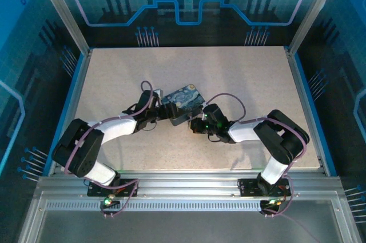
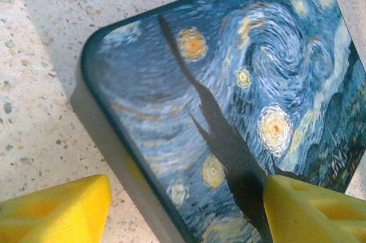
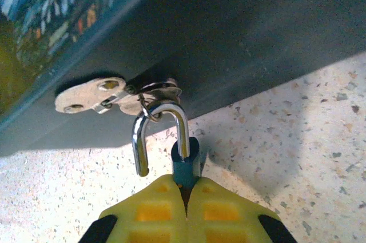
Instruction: Unlock a padlock with a key
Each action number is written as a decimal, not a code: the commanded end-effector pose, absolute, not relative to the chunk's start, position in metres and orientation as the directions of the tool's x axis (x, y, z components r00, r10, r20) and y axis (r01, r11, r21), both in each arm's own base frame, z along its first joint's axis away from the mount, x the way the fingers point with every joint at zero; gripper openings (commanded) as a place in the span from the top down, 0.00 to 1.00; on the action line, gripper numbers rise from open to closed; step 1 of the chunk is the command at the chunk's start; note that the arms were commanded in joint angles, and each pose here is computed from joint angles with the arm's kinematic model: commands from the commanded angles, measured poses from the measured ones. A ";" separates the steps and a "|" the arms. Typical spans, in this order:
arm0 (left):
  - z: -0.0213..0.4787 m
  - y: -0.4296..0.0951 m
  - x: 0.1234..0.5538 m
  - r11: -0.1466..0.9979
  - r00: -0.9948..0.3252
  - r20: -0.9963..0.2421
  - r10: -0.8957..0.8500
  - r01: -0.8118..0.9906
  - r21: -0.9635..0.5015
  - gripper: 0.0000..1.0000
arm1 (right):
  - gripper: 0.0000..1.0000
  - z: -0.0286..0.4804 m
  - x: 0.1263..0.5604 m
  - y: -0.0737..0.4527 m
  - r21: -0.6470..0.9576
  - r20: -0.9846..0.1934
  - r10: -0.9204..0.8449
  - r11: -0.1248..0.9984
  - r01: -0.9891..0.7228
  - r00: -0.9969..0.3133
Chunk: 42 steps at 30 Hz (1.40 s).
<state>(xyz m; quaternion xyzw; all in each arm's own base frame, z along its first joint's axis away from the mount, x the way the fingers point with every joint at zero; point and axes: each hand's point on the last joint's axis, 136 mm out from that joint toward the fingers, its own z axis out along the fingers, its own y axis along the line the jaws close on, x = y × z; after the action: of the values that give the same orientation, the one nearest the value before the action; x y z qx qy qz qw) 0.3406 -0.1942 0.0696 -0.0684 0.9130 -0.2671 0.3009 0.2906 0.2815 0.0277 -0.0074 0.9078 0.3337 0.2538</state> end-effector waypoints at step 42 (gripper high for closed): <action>0.037 -0.205 0.286 0.886 -0.880 -0.437 -0.188 0.040 -0.461 0.28 | 1.00 0.041 0.353 0.257 0.646 -0.432 0.396 0.763 0.029 -0.810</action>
<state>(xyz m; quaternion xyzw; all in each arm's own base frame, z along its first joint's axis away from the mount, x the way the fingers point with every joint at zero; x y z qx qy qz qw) 0.3122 -0.2146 0.0702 -0.0449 0.9155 -0.2698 0.2952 0.3352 0.2632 0.0328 0.0958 0.9021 0.3292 0.2619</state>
